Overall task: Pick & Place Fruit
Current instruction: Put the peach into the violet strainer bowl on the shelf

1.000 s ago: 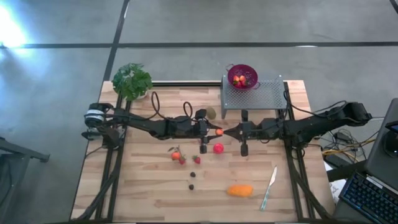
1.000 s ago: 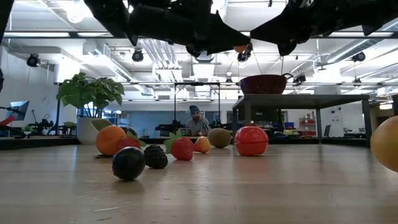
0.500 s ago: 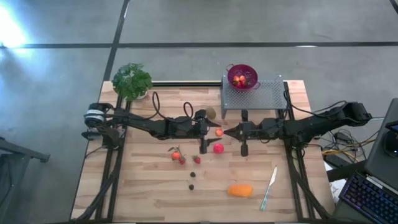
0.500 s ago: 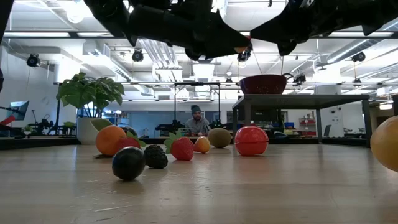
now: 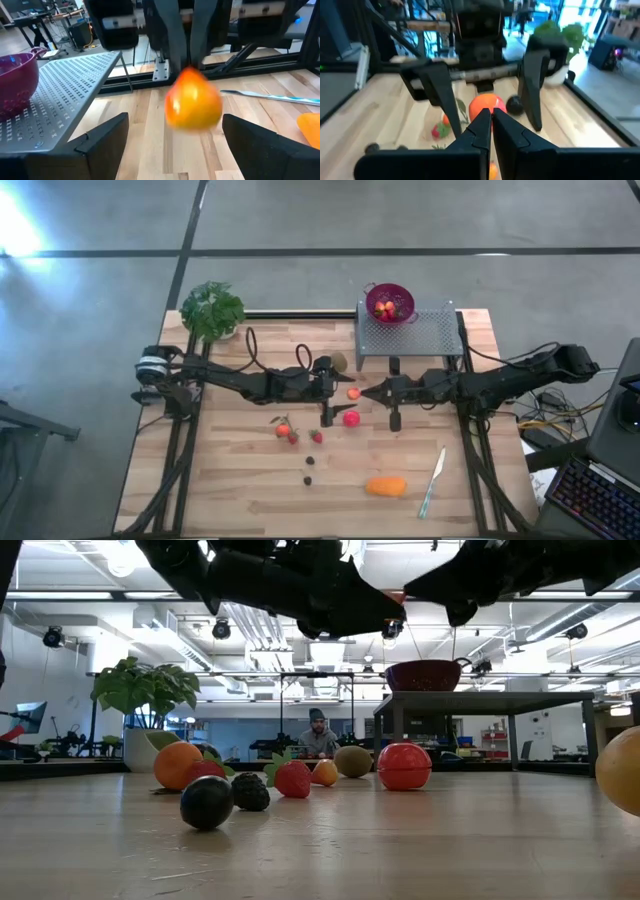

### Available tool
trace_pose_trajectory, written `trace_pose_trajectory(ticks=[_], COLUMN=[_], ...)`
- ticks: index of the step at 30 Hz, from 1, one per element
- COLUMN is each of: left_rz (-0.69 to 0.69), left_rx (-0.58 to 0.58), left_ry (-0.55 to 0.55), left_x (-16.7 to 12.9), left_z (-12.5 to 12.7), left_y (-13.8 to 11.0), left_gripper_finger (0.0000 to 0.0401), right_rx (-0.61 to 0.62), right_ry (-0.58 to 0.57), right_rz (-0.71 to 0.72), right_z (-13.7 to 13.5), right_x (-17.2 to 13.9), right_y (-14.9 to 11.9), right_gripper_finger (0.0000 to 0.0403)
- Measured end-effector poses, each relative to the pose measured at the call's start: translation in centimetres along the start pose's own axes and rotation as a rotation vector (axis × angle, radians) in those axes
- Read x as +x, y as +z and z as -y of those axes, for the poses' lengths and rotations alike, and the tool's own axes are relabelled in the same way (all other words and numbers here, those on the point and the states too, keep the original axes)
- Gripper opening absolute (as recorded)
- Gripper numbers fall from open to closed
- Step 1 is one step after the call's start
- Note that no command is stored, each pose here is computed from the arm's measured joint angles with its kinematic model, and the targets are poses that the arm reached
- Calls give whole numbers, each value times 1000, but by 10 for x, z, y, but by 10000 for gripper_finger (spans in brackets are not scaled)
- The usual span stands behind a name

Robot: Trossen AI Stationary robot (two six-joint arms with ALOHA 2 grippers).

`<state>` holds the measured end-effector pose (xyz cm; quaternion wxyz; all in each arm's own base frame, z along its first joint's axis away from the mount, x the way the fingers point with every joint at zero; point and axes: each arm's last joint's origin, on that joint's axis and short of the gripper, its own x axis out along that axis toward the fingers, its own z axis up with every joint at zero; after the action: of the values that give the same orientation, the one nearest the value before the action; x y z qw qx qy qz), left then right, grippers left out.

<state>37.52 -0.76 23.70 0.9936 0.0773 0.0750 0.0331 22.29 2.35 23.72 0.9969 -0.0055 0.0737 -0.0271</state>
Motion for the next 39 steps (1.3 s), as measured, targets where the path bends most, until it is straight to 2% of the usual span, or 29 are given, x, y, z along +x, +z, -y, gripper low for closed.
trace_pose_trajectory(ticks=[4, 14, 24, 30, 39], left_rz=[0, 2, 0, 2, -7], left_rx=[0, -8, -17, -25, -33], left_ry=[0, 0, 0, 0, -2], left_x=[0, 0, 0, 0, 0], left_z=[0, 0, 0, 0, 0], left_y=[0, 0, 0, 0, -1], left_gripper_finger=[326, 328, 328, 328, 328], right_rx=[-22, -66, 23, 117, 261], right_ry=[-10, -257, -477, -488, -553], right_rz=[-5, -200, -288, -327, -495], right_z=[3, 31, 77, 117, 188], right_x=[-10, -32, -51, -49, -35], right_y=[18, 70, 112, 123, 116], right_gripper_finger=[8, 8, 8, 8, 8])
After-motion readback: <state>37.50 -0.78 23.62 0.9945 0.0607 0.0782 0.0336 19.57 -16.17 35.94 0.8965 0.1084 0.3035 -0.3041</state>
